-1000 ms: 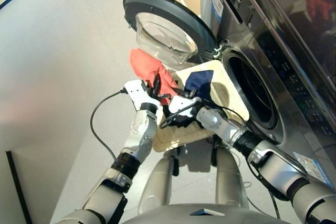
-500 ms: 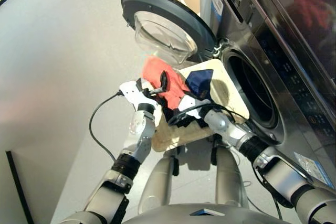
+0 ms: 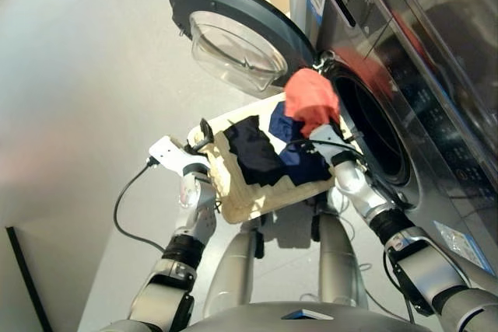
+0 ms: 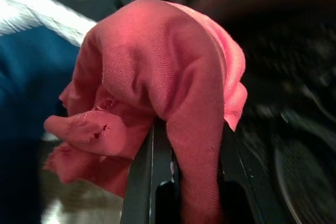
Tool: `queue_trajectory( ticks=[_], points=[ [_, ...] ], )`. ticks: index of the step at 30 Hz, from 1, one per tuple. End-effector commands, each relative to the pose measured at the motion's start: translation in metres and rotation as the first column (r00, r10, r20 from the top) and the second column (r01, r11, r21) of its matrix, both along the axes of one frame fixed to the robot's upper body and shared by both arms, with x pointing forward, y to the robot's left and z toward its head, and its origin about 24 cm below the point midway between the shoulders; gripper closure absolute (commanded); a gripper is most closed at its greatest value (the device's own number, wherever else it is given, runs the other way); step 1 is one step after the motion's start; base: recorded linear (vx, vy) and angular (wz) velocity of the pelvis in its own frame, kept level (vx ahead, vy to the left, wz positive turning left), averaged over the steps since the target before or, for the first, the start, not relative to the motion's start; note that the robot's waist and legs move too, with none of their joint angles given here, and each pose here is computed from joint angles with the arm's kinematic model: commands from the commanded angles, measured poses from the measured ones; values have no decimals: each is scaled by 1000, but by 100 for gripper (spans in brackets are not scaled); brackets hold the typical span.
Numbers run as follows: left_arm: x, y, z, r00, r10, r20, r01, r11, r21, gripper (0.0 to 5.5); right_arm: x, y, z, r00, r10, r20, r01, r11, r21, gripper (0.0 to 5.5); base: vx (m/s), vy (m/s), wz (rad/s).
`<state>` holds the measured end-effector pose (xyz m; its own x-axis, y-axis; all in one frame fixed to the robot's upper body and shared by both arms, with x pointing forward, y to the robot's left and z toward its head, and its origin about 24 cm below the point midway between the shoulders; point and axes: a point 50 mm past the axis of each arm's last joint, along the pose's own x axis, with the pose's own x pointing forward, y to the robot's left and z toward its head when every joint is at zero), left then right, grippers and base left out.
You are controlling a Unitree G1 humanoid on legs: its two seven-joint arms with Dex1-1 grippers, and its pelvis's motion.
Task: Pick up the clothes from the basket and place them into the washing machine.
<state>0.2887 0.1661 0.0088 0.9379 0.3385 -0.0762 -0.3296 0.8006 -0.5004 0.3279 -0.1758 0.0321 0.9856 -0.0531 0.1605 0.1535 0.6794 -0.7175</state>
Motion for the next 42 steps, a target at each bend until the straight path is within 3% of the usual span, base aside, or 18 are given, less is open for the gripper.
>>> queue_trajectory(
  ticks=[1,8,14,21,27,28,29,30,37,42],
  points=[
    [6,22,17,991,99,86,-105,993,59,0,16,0,33,972,-108,207,108,994,14,550,0,0,0],
    [4,24,17,988,128,83,-132,990,42,0,36,-40,66,861,-404,308,401,913,74,550,0,0,0],
    [-1,28,24,987,96,126,-104,993,55,0,47,-94,122,650,-669,360,629,740,240,550,0,0,0],
    [-2,29,27,987,70,142,-77,996,45,0,40,-138,172,459,-823,334,683,568,459,550,47,-1,23],
    [-1,24,28,988,37,149,-44,998,44,0,43,-139,192,479,-823,305,560,554,616,550,0,0,0],
    [-1,23,28,989,35,147,-42,998,45,0,44,-139,190,493,-819,293,554,555,620,377,0,0,0],
    [0,23,28,989,33,145,-40,998,47,0,44,-139,188,502,-817,284,548,554,626,270,0,0,0],
    [0,22,27,990,29,141,-36,998,45,0,47,-134,187,530,-806,265,507,551,663,0,0,0,0],
    [3,26,24,992,32,122,-39,998,57,0,51,-116,148,705,-682,195,355,577,736,0,12,-32,-47],
    [9,24,26,993,-46,106,26,982,185,0,54,-94,118,835,-529,153,262,626,735,0,-66,-16,-36]
  ],
)
